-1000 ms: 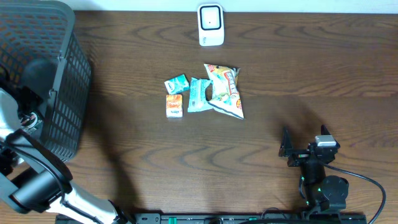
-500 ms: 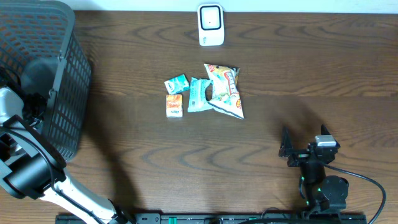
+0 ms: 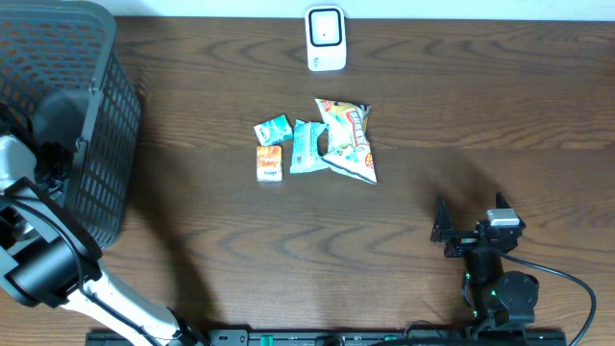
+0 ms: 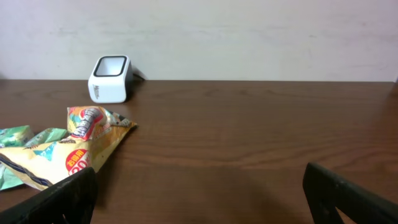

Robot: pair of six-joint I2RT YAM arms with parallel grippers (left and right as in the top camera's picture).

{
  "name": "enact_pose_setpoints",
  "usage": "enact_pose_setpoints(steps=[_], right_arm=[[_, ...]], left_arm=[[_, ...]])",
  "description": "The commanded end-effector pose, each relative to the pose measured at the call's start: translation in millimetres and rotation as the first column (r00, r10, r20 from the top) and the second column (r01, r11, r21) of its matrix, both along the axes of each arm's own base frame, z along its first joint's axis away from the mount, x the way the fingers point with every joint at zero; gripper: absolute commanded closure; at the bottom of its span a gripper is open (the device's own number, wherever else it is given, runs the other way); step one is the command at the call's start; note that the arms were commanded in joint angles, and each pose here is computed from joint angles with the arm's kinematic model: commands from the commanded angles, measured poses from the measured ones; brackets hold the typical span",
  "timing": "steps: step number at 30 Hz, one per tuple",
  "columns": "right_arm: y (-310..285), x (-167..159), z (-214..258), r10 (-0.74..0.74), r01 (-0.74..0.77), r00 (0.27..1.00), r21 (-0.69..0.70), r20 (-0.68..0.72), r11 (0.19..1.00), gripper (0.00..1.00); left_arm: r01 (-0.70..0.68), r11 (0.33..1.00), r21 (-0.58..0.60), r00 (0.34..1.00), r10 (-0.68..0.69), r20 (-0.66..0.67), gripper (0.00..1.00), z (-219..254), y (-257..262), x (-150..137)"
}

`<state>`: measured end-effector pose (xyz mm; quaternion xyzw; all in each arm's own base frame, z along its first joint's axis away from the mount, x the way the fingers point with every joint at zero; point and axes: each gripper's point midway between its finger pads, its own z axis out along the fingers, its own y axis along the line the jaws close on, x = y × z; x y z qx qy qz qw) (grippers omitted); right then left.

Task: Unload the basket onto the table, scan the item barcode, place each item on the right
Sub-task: 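Reach back into the basket and grasp the green Zam-Buk tin, then carry the Zam-Buk tin to the table beside the packages and release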

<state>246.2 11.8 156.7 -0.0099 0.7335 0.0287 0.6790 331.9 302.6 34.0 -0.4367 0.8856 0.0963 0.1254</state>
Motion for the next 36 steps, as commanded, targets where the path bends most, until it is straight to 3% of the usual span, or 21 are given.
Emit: enact_pose_setpoints(steps=[1, 8, 19, 23, 27, 32, 36], right_arm=[[-2, 0, -1, -0.010, 0.010, 1.000, 0.009, -0.005, 1.000, 0.01], [-2, 0, -1, -0.010, 0.010, 1.000, 0.009, -0.004, 1.000, 0.01], [-2, 0, -1, -0.010, 0.010, 1.000, 0.009, -0.004, 1.000, 0.01], [-2, 0, -1, -0.010, 0.010, 1.000, 0.009, -0.004, 1.000, 0.01], [-2, 0, -1, -0.009, 0.010, 1.000, 0.009, -0.005, 1.000, 0.01], [-2, 0, -1, -0.010, 0.010, 1.000, 0.009, -0.005, 1.000, 0.01], [-2, 0, -1, -0.010, 0.010, 1.000, 0.009, -0.004, 1.000, 0.01]], left_arm=[[0.003, 0.999, -0.037, 1.000, -0.003, -0.009, 0.31, -11, -7, -2], [0.005, 1.000, -0.021, 1.000, -0.004, 0.017, 0.45, 2, -6, 0], [0.069, 0.997, 0.025, 0.954, -0.073, 0.290, 0.46, 101, -22, 25], [0.097, 0.994, 0.046, 0.863, -0.107, 0.494, 0.45, 172, -42, 37], [0.148, 0.986, 0.071, 0.710, -0.156, 0.686, 0.45, 254, -76, 38], [0.261, 0.953, 0.156, 0.538, -0.278, 0.796, 0.46, 328, -136, 28], [0.377, 0.904, 0.200, 0.443, -0.365, 0.819, 0.46, 355, -197, 31]])
